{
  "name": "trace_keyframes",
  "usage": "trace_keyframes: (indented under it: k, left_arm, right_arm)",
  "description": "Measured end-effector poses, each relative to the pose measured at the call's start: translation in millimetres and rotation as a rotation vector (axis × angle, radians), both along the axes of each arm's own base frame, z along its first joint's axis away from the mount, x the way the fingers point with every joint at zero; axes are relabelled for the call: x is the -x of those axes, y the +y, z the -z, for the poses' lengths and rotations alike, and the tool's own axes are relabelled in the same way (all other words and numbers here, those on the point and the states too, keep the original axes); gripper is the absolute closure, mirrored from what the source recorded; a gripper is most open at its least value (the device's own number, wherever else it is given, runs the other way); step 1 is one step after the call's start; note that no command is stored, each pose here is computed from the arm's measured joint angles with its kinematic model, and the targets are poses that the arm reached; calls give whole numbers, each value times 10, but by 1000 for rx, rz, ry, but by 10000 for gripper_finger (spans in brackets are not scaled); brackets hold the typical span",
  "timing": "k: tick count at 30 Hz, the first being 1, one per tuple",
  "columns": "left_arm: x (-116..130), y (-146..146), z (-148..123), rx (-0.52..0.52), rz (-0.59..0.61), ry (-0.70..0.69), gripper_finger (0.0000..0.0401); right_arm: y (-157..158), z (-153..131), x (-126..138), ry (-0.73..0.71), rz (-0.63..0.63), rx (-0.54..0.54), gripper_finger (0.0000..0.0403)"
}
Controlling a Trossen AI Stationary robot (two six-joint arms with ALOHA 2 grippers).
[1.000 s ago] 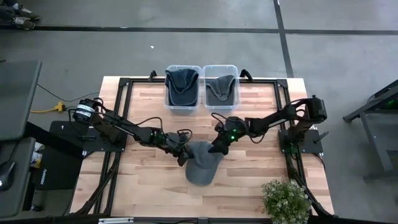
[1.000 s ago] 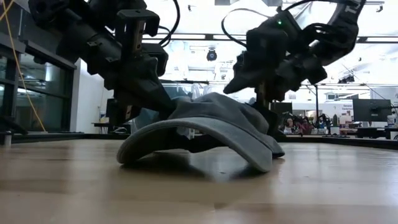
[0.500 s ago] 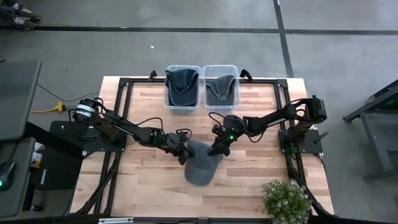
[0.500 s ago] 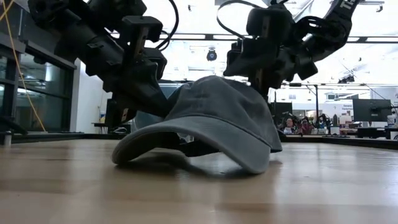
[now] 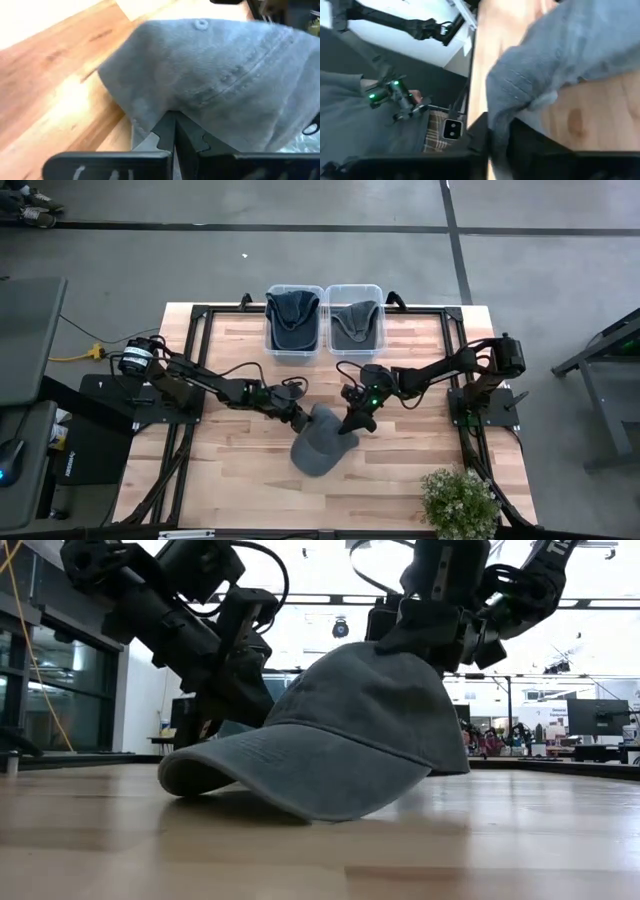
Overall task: Pick and place caps into container
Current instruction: Put the gray cap into the right transparent container
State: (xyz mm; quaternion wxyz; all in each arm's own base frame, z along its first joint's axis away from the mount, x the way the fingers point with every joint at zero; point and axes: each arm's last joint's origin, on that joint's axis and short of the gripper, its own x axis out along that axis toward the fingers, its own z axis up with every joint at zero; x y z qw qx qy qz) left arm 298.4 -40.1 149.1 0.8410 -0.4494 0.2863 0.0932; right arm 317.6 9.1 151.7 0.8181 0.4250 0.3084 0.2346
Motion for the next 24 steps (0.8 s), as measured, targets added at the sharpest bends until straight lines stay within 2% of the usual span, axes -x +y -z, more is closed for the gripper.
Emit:
trace_keyframes:
  k: [3,12,20,24]
  left_arm:
    - [-2,15,0,-3,-8,0,401]
    - [-1,4,-1,5,30,-1,401]
    - [-53,-16,-92,-2,94,-113,401]
    - [-123,-25,-199,-46,121,-179,401]
  right_arm:
    - [5,-42,-12,-51,-26,-7,392]
    - [12,-337,53,-153,-13,12,398]
    - [65,-659,346,-105,84,164,400]
    - [100,-834,504,-105,163,219,401]
